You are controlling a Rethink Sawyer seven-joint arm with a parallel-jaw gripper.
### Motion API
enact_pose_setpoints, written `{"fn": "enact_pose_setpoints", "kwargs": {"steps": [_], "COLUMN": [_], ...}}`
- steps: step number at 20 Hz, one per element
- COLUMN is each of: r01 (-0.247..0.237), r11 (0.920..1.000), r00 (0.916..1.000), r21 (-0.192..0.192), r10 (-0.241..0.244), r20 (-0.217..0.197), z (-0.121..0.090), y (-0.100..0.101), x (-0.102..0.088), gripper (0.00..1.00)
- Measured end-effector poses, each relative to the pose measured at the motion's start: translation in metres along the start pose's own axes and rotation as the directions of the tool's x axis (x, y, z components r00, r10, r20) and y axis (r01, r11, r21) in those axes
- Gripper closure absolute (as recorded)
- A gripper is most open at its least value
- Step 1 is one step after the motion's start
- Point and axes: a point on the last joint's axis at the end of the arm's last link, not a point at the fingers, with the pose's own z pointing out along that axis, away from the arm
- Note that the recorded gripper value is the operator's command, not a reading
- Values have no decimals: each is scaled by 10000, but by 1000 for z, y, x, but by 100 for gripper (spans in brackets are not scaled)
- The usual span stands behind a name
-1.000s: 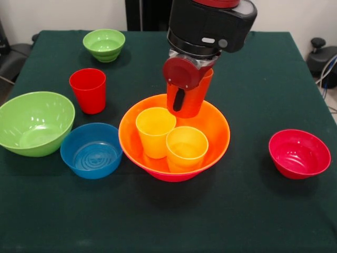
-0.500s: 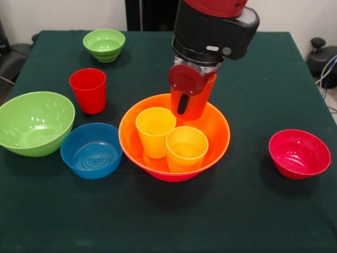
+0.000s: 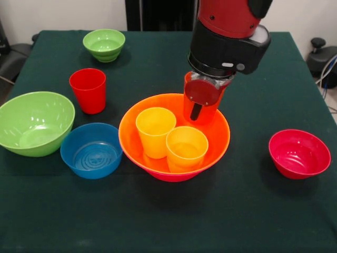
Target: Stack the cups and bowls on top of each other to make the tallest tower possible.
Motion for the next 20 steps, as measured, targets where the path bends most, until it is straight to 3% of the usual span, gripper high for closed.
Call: {"fn": "enact_pose_setpoints", "kwargs": {"steps": [8, 19, 20], "r01": [-31, -497, -533], "r11": [9997, 9977, 9974], "r00": [10000, 9988, 9986], "r21": [246, 470, 476], "r10": [30, 495, 532], "r20": [57, 46, 34], "z": [16, 19, 19], "y": [-5, -1, 0], "x": [-4, -36, -38], "gripper": [100, 100, 0]}}
